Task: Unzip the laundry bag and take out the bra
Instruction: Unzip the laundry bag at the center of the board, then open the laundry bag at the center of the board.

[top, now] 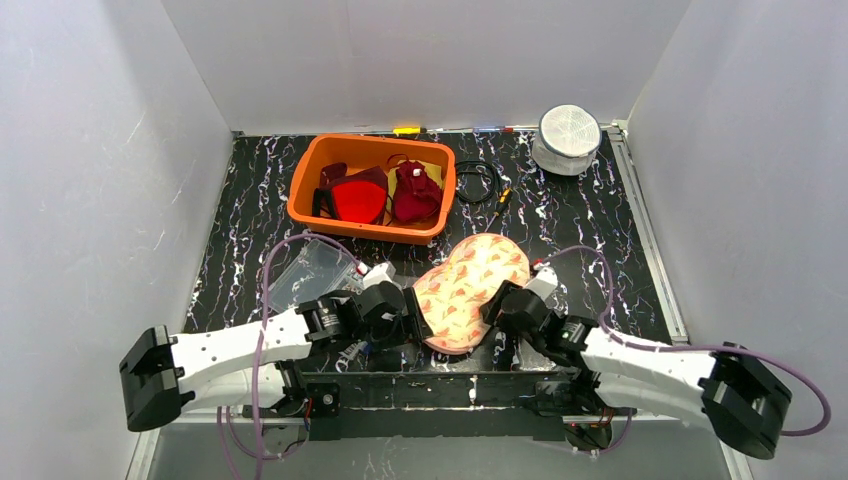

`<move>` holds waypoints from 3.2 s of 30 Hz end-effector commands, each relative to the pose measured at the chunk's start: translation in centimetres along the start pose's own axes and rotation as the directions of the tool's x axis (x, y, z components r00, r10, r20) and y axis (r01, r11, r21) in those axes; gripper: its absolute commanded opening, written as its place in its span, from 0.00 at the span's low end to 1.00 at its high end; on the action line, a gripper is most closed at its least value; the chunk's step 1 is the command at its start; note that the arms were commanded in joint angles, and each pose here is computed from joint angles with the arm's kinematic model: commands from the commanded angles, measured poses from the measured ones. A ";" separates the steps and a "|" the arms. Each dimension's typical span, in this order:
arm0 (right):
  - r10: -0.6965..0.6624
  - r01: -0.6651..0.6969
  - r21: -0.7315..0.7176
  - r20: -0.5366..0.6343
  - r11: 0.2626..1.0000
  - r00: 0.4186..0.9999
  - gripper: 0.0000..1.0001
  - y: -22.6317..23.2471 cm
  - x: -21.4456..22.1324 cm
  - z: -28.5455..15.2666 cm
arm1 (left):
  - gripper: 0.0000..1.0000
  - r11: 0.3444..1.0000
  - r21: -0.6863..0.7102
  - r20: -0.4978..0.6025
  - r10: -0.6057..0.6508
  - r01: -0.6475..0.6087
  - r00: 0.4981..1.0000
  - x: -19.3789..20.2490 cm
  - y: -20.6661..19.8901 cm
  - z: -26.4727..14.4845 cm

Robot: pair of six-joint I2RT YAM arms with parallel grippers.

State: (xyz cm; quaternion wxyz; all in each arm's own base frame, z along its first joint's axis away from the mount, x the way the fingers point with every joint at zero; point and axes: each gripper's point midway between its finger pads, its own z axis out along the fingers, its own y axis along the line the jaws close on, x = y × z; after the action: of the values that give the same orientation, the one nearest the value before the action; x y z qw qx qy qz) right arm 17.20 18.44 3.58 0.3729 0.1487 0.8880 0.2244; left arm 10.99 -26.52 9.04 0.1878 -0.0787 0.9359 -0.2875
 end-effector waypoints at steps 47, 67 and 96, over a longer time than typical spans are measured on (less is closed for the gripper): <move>-0.833 0.825 -0.119 -0.057 0.553 0.550 0.34 19.4 4.3 2.9 | 0.68 0.994 -0.082 0.507 -0.027 0.079 0.861 -7.8 11.7 -12.3; -0.508 0.515 -0.036 0.113 0.857 0.854 0.01 9.4 -5.5 -8.5 | 0.67 0.993 -0.091 0.404 0.109 -0.078 0.908 -7.2 6.3 -8.3; -0.552 0.566 -0.033 0.185 0.824 0.813 0.84 10.7 -9.4 -11.6 | 0.67 0.958 -0.148 0.259 0.277 -0.246 0.925 -6.6 0.7 -3.7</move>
State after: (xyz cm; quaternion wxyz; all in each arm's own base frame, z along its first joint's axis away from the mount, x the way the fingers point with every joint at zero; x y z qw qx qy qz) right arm 15.23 15.01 20.69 0.4978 -0.0029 0.8523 0.1607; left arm 15.02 -22.32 11.86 0.3332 -0.0065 0.9233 -0.1908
